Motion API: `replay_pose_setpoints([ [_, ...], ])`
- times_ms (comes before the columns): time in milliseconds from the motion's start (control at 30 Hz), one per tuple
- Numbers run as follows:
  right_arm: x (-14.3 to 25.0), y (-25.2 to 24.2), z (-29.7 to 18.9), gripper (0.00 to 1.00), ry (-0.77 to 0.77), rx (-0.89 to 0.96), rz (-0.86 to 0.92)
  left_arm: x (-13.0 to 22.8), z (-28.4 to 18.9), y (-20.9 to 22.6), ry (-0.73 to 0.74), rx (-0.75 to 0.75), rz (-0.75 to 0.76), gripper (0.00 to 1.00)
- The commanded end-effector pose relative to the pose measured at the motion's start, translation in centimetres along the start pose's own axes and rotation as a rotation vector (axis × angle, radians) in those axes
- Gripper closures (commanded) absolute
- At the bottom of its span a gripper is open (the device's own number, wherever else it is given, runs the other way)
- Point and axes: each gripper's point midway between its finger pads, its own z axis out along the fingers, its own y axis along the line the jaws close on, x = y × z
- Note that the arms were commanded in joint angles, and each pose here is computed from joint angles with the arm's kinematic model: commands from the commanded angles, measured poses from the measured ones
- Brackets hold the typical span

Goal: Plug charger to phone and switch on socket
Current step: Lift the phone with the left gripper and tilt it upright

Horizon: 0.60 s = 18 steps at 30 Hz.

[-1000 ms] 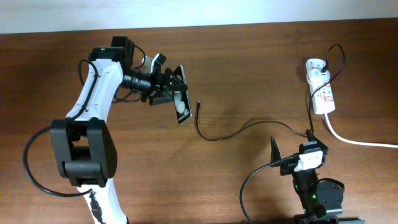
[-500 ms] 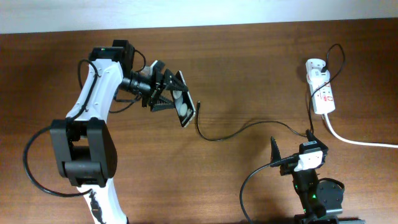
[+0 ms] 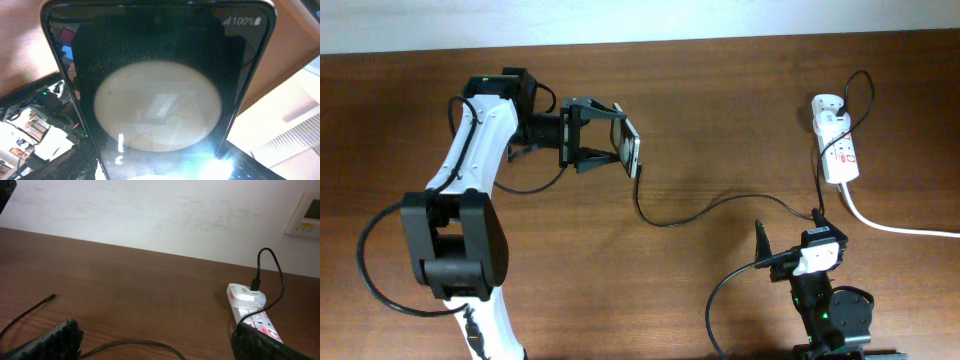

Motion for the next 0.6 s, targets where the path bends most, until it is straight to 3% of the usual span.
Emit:
replay_pose_setpoints([
  [0,0.26,0.16,0.02,0.01,0.003,-0.005,0.004,2.21,-0.4,-2.62,0.038,0.07,-0.011,1.0],
  [67,0.26,0.16,0.02,0.01,0.003,-0.005,0.004,2.23,-0.4,-2.66,0.043,0.071,-0.106,1.0],
  [400,0.26,0.16,0.02,0.01,0.003,-0.005,0.004,2.62,-0.47,-3.2,0.071,0.098,-0.188,0.97],
  [567,0.25,0.16,0.02,0.01,0.003,-0.005,0.004,2.37,-1.16,-3.29,0.063,0.108,-0.273,1.0],
])
